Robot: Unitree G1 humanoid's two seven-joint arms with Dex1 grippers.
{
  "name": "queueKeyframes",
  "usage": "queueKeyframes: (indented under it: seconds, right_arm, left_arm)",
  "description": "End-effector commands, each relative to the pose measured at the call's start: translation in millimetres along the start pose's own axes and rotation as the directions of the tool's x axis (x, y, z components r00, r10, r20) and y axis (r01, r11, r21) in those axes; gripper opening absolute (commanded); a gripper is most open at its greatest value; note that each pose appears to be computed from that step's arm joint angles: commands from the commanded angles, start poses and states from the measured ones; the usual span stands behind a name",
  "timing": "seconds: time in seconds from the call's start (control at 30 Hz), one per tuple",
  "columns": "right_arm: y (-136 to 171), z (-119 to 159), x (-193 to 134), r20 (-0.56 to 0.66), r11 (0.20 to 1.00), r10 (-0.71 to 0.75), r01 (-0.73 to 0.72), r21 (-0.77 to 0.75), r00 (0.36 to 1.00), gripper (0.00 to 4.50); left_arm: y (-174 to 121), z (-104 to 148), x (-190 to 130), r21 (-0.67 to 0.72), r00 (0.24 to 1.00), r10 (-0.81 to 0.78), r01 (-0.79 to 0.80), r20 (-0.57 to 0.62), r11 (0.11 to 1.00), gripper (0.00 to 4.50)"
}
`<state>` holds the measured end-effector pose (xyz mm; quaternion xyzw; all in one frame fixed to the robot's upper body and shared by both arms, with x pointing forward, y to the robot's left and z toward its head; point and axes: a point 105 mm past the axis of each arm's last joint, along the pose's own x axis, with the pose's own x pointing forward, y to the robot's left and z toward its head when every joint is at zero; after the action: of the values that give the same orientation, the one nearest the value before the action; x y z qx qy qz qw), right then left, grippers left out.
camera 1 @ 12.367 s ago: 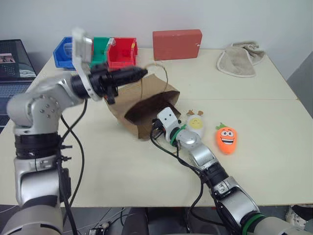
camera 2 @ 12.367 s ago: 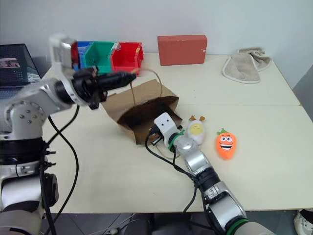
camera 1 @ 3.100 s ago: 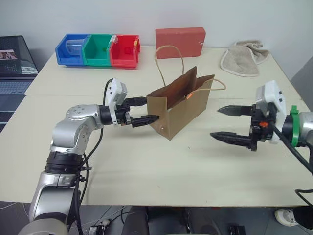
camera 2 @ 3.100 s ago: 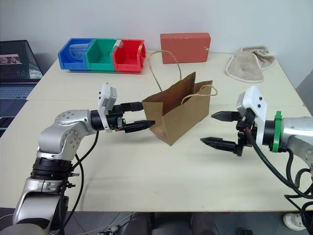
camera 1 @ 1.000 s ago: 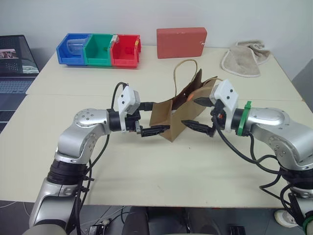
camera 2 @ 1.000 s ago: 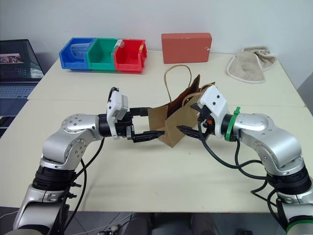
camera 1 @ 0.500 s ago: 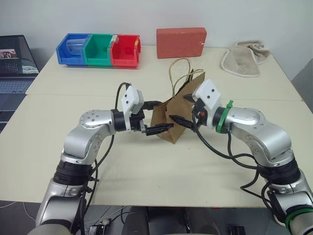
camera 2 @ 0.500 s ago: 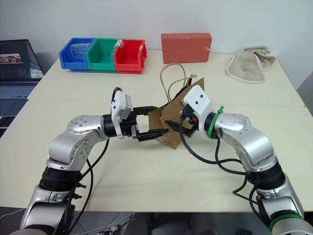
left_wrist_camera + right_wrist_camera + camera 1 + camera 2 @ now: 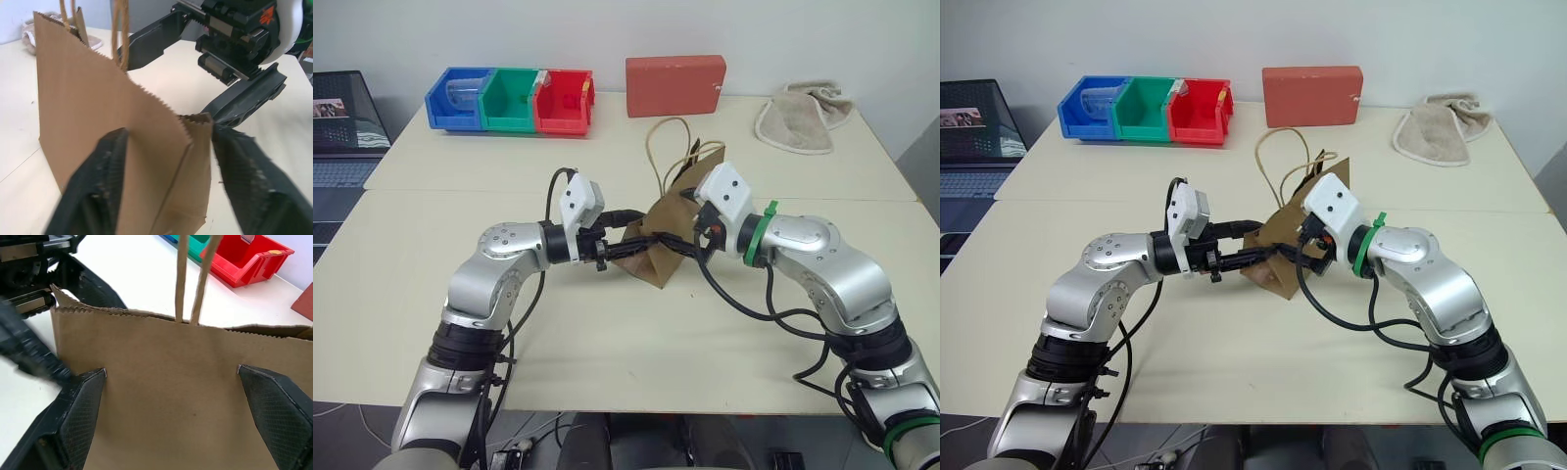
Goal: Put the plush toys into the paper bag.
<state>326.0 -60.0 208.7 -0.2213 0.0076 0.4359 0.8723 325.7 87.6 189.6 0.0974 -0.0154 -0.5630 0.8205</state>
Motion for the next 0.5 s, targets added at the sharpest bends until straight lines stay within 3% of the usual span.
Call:
queueKeyframes:
  seconds: [0.03, 0.2, 0.5]
  right_arm:
    - [7.4, 17.9, -12.6, 0.060, 0.997, 0.049, -0.046, -0.056, 0.997, 4.50]
    - [6.7, 22.5, -34.3, 0.058, 0.994, 0.087, -0.083, -0.067, 0.995, 4.50]
    - [4.2, 17.8, -88.7, 0.017, 0.987, 0.131, -0.129, -0.093, 0.991, 4.50]
  left_arm:
    - [2.0, -1.2, 6.3, 0.029, 1.000, 0.019, -0.019, 0.003, 0.999, 1.47]
    - [8.3, -5.4, 9.3, 0.038, 0.998, 0.063, -0.063, -0.002, 0.997, 0.01]
    - [24.6, 5.2, -3.3, 0.099, 0.996, 0.090, -0.089, -0.011, 0.991, 0.01]
